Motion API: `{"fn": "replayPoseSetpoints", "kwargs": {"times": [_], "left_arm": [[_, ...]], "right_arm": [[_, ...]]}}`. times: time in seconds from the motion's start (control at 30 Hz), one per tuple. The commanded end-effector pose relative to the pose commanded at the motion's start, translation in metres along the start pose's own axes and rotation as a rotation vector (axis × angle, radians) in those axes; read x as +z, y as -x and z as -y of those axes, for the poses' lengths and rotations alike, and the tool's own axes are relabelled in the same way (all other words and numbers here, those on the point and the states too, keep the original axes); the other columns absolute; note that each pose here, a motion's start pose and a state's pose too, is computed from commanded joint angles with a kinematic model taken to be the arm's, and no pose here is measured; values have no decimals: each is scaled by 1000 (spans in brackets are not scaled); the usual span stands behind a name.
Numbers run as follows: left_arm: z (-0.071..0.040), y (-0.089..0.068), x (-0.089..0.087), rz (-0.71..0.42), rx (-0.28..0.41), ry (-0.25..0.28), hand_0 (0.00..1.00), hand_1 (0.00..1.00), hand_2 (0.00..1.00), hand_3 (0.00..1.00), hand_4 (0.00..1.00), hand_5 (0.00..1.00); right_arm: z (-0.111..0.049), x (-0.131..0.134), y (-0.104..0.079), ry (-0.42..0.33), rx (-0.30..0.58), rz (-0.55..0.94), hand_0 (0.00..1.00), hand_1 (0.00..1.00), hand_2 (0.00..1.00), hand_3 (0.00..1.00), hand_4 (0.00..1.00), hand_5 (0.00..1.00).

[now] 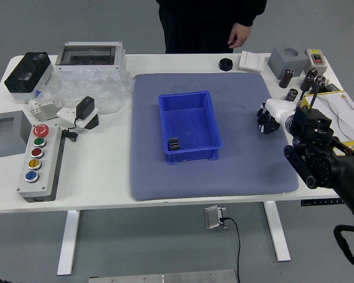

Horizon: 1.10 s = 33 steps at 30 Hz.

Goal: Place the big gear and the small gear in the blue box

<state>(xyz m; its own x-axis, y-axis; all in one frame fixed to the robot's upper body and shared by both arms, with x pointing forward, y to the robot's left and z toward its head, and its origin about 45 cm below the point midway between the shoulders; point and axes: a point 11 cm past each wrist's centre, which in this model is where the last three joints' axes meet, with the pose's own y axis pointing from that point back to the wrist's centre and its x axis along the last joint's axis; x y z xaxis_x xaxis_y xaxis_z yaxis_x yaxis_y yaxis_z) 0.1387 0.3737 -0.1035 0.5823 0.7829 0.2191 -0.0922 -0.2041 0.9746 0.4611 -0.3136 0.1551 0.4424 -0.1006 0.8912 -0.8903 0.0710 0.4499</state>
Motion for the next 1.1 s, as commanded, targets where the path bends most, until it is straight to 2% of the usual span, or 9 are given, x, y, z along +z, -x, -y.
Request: {"fn": "replayPoseSetpoints", "kwargs": {"times": [0.2, 0.23, 0.57, 0.6, 1.1], "left_arm": [[0, 0, -1, 1, 0, -2, 791, 760, 756, 678, 551, 254], [0, 0, -1, 1, -1, -2, 791, 760, 755, 679, 551, 254], [0, 0, 0, 1, -1, -1, 791, 760, 754, 679, 551, 253], [0, 0, 0, 0, 0, -1, 791, 760, 752, 679, 552, 252], [0, -1, -1, -5, 2, -1, 790, 759, 752, 680, 554, 254]], "right_arm": [[0, 1, 1, 6, 8, -7, 617, 499, 558, 631, 541, 141], [0, 1, 1, 7, 10, -8, 573, 450, 509, 598, 535, 122], [0, 3, 0, 17, 34, -18, 573, 428, 489, 568, 521, 104], [0, 3, -1, 18, 36, -17, 578, 421, 473, 535, 516, 94], [-3, 2, -16, 7, 83, -8, 581, 417, 465, 529, 497, 79]]}}
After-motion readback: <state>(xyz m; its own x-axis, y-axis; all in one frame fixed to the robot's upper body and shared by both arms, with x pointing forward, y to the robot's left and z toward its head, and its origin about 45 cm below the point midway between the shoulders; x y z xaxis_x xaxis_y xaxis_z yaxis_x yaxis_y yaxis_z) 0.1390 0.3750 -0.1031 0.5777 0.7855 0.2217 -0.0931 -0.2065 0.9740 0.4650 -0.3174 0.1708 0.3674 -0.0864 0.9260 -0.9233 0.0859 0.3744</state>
